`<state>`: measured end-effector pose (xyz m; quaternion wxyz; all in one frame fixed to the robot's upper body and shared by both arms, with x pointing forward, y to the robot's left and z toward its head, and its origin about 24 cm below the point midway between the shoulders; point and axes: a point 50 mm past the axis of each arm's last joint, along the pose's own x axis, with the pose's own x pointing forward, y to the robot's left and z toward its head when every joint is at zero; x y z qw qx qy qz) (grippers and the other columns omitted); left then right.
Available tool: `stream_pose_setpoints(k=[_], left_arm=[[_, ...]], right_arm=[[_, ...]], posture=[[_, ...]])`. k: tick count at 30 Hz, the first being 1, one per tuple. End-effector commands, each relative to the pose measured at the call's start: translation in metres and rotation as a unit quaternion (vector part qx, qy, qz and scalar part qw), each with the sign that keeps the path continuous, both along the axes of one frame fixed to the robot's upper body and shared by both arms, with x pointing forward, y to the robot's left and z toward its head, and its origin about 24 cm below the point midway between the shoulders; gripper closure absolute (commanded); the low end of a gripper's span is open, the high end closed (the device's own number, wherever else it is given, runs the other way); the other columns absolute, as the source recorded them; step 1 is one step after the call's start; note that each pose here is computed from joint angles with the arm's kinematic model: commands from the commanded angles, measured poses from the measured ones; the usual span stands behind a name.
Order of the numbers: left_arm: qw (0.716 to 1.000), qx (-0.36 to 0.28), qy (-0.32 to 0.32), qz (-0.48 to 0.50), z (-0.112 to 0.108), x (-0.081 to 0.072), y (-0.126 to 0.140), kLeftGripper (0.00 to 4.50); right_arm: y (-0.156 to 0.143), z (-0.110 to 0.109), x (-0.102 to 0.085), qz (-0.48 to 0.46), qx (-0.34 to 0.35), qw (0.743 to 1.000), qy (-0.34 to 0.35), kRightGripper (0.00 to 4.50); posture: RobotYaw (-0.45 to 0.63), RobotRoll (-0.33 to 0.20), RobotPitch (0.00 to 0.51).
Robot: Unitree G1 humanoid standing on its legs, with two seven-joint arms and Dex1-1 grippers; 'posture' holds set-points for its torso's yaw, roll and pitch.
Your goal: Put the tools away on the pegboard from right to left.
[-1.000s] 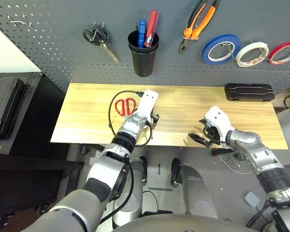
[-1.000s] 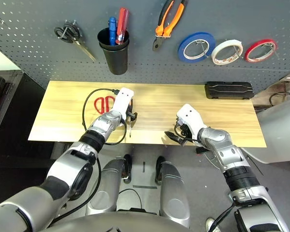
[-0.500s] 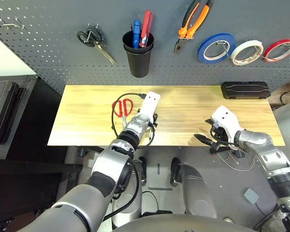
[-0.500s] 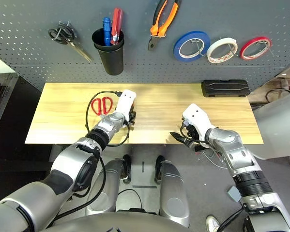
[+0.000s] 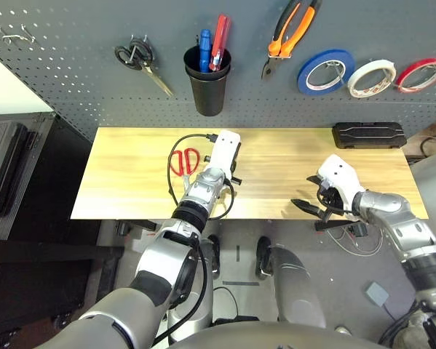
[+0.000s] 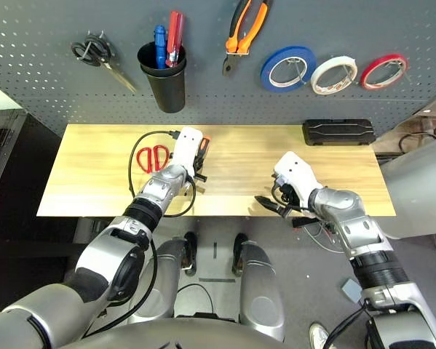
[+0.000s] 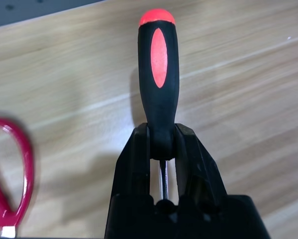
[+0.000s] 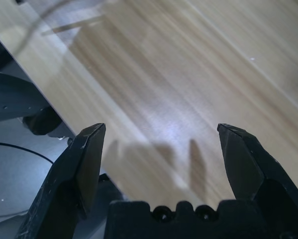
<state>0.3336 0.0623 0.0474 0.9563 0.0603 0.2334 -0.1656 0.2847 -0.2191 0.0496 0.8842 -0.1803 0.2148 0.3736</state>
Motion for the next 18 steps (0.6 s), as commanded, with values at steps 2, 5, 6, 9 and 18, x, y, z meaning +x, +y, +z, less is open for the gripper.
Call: stream_pose_setpoints(k=[2, 5, 6, 9, 18], left_arm=[[0.999, -0.008, 0.008, 0.037, 0.013, -0.014, 0.011, 3.95], [0.998, -0.010, 0.005, 0.068, 0.021, -0.023, 0.024, 3.95], [0.997, -0.011, 0.004, 0.079, 0.023, -0.025, 0.028, 3.95], [0.993, -0.014, 0.005, 0.119, 0.028, -0.035, 0.043, 3.95], [0.976, -0.041, -0.029, 0.210, 0.045, -0.060, 0.079, 3.95]], right_arm=[[-0.003, -0.007, 0.007, 0.006, 0.000, 1.000, 0.006, 0.00], [0.000, -0.005, 0.016, 0.011, 0.001, 1.000, -0.001, 0.00], [0.000, -0.005, 0.019, 0.013, 0.002, 1.000, -0.003, 0.00], [0.003, -0.004, 0.026, 0.020, 0.002, 1.000, -0.007, 0.00], [0.009, -0.002, 0.042, 0.041, 0.002, 0.999, -0.016, 0.00]], posture=[[0.24, 0.000, 0.236], [0.28, 0.000, 0.224], [0.28, 0.000, 0.224], [0.32, 0.000, 0.217], [0.40, 0.000, 0.208]])
